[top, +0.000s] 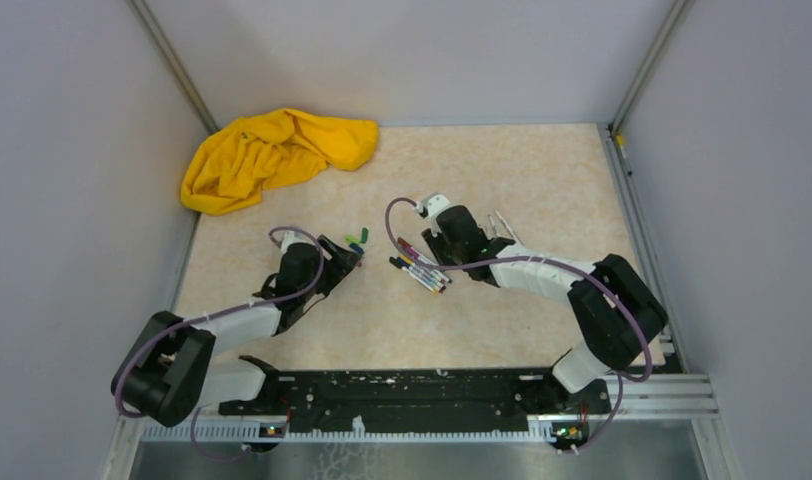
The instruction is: Open the pen caps
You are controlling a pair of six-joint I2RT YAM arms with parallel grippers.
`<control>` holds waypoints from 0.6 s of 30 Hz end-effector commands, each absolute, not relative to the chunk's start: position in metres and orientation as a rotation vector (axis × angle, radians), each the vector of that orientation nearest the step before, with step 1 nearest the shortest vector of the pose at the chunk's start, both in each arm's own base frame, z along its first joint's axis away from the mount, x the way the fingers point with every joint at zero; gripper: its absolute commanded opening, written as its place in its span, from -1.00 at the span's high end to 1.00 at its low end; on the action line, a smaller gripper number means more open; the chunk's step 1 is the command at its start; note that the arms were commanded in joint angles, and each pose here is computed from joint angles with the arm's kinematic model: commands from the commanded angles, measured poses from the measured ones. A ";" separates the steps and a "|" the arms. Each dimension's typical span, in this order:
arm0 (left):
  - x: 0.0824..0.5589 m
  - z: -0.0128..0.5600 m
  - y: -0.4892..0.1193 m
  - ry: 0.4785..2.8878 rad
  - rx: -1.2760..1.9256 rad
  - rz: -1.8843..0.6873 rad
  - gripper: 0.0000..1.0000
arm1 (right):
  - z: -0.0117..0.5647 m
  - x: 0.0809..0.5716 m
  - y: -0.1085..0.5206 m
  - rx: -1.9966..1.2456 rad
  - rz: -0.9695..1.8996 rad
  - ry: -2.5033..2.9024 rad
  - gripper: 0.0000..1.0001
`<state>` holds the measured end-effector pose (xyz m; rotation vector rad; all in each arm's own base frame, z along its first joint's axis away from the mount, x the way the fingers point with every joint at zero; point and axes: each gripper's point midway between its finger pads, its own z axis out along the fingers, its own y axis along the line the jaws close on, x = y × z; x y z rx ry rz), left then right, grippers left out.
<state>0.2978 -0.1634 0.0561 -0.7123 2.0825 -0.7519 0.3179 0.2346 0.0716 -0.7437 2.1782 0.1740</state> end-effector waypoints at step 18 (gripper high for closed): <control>0.293 0.067 -0.160 2.017 -0.652 -0.785 -0.54 | 0.055 0.331 0.269 -0.835 0.240 2.174 0.31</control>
